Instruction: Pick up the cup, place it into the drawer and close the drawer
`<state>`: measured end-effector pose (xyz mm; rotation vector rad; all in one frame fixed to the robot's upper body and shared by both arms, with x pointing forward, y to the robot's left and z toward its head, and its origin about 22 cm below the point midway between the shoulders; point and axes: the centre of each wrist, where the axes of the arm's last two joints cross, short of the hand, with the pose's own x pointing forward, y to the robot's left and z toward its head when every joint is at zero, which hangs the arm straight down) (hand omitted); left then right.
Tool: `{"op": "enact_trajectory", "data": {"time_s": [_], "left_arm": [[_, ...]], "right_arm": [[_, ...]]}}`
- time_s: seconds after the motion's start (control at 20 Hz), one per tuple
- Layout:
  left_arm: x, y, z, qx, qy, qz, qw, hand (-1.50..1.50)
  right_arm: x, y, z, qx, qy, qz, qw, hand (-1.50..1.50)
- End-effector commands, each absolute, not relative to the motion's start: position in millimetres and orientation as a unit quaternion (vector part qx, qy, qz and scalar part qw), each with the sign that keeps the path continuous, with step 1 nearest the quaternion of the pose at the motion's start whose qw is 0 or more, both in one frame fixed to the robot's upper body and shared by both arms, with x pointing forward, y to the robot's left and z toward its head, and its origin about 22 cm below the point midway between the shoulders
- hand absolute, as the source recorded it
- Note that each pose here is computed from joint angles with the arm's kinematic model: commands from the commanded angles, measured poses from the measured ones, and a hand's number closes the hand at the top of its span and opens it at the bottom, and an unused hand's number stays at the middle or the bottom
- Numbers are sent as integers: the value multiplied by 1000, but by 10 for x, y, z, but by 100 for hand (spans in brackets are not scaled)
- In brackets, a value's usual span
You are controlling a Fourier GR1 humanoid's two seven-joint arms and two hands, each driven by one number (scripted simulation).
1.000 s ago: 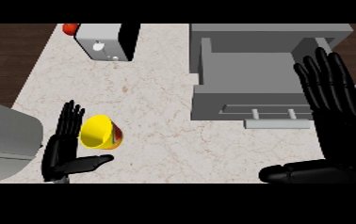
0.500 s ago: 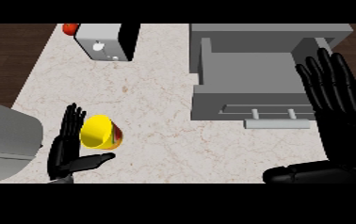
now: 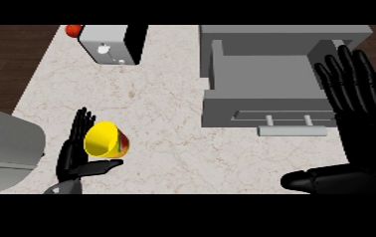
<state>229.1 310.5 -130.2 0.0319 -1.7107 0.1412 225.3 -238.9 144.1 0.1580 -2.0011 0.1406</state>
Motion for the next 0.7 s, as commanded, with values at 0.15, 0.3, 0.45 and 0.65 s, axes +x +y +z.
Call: {"op": "enact_trajectory", "data": {"time_s": [0.15,0.3,0.45,0.65], "left_arm": [[2362,3043,-1295,-8,-759,76,647,-150],[2350,3242,-1438,-16,-754,98,650,-150],[2325,3062,-1449,-24,-756,97,647,-150],[2372,3102,-1461,-58,-752,105,648,-150]], "right_arm": [[2287,-2373,1378,70,-838,59,538,-150],[2315,-2401,1527,63,-837,56,541,-150],[2051,-2274,1461,64,-838,62,538,-150],[2178,-2374,1383,63,-834,69,544,-150]]}}
